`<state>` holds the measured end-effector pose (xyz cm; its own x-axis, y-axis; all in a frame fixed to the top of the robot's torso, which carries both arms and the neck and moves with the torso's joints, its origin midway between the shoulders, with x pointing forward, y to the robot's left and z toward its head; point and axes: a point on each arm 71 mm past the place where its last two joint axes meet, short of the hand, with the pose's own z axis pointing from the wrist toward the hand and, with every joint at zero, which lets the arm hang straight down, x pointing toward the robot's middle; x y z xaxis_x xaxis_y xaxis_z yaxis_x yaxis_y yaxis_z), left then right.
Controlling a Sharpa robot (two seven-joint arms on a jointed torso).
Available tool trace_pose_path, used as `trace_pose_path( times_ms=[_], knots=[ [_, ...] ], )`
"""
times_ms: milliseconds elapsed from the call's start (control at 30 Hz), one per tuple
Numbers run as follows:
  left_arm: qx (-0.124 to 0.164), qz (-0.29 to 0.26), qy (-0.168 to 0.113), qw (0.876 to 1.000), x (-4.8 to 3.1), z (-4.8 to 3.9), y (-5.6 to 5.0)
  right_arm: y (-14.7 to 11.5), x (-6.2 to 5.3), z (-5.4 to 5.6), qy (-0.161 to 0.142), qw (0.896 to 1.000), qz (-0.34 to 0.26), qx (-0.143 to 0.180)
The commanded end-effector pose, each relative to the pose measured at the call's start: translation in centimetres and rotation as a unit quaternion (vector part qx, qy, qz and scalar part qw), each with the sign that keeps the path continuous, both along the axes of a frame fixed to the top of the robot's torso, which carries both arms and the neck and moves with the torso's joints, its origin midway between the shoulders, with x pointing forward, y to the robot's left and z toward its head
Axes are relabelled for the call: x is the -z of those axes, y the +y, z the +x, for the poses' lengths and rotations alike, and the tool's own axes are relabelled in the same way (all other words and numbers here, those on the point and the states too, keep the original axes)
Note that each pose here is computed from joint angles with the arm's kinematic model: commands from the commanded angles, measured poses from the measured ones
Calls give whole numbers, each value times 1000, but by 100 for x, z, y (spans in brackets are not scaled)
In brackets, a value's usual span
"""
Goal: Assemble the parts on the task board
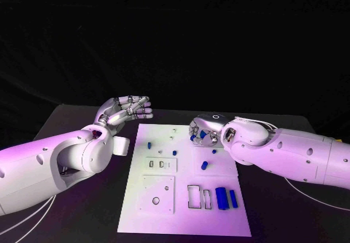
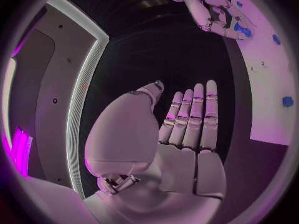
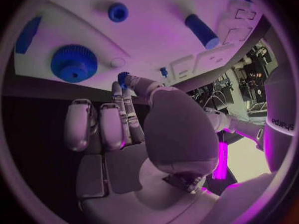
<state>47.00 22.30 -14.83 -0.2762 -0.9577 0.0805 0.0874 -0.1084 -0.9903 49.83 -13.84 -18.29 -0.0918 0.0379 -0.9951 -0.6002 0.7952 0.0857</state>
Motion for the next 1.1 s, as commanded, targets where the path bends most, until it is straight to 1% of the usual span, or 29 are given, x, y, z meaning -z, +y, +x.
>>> trace_pose_path(
  times_ms=[33,167,400,700,833,1100],
  knots=[
    [12,-8,-2,1000,-16,-1,-26,25,-111,-1,-50,998,25,5],
    [13,-9,-2,1000,-17,-3,-30,70,-163,24,-65,997,37,5],
    [16,-10,-2,1000,-21,-9,-47,172,-178,90,-73,996,40,3],
    [20,-11,-3,1000,-36,-22,-74,316,-158,183,-71,997,39,1],
    [22,-12,-4,1000,-46,-24,-84,366,-135,234,-68,997,36,1],
    [24,-13,-5,1000,-59,-25,-104,419,-85,295,-63,998,31,3]
  ],
)
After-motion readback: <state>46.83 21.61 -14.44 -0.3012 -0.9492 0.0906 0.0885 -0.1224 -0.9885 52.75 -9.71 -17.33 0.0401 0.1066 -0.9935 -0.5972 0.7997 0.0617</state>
